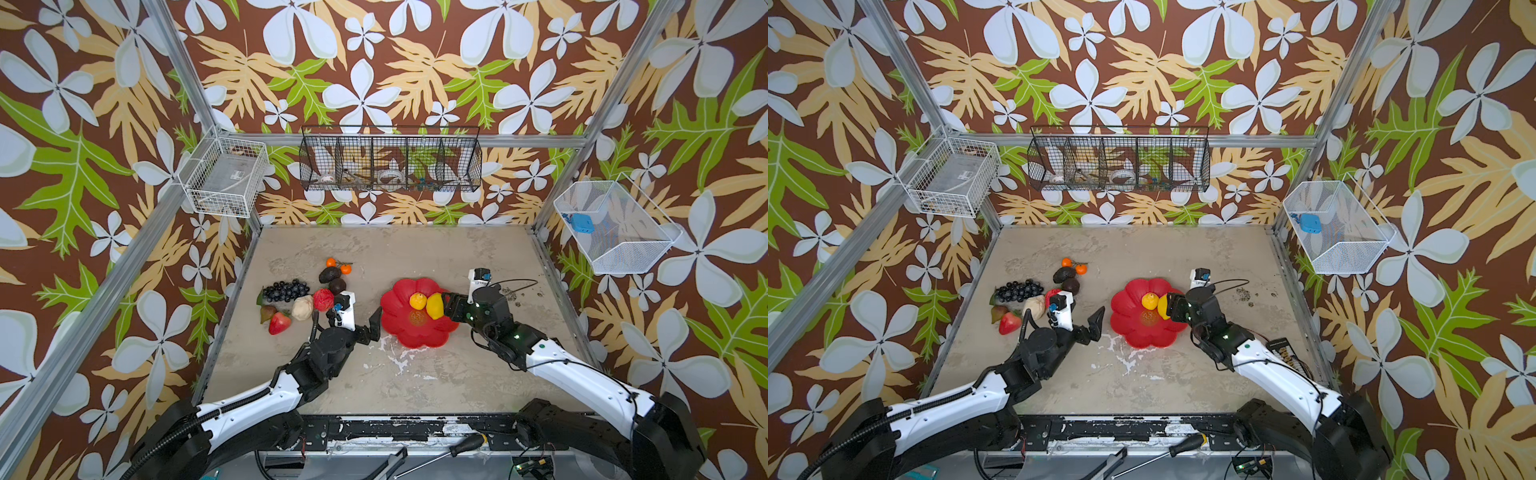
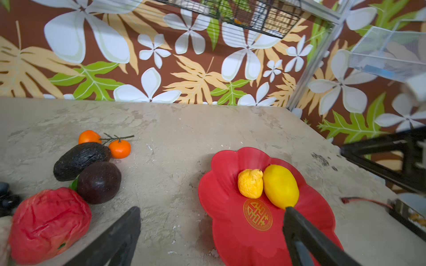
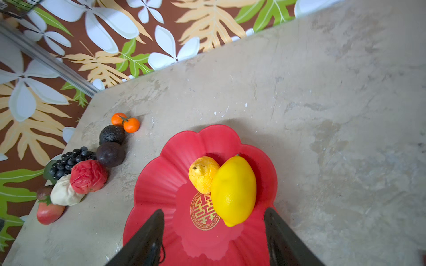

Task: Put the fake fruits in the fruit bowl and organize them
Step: 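Lower the lemon into the red plate beside the pear and open the right gripper, then close the left gripper on the red apple while the right gripper withdraws, then lift the red apple with the left gripper toward the right gripper, then grasp the apple with the right gripper while the left gripper holds it, then lower the apple into the plate, open right gripper while left gripper withdraws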

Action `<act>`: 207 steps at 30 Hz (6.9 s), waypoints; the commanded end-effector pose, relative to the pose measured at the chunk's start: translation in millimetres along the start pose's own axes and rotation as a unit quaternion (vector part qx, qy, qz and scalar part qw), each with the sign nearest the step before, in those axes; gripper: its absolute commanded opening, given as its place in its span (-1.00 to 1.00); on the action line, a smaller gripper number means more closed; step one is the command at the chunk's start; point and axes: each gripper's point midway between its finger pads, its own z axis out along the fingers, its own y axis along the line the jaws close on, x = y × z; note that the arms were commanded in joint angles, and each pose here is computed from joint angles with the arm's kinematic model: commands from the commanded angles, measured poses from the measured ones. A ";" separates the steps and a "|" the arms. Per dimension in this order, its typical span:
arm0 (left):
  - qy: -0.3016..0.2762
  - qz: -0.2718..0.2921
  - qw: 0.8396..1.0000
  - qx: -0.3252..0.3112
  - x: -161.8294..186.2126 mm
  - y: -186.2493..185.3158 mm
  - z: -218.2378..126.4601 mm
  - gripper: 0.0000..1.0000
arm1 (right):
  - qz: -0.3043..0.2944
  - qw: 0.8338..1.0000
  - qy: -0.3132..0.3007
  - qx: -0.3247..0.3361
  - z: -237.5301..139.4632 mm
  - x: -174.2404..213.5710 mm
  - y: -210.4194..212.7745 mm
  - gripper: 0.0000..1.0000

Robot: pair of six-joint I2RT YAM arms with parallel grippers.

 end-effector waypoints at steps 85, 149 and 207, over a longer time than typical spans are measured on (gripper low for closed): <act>0.127 -0.117 0.954 -0.244 41.6 126.8 33.1 0.32 | -0.038 0.999 -0.036 -0.002 -15.1 33.0 -31.7 0.59; -0.014 0.155 0.938 0.309 57.4 -110.0 -29.6 0.21 | -0.098 0.947 0.171 -0.255 -42.5 70.8 139.3 -0.61; -0.114 0.078 0.990 0.022 -10.5 -1.5 -41.3 1.00 | -0.249 0.957 0.149 -0.009 110.9 77.1 106.9 -1.00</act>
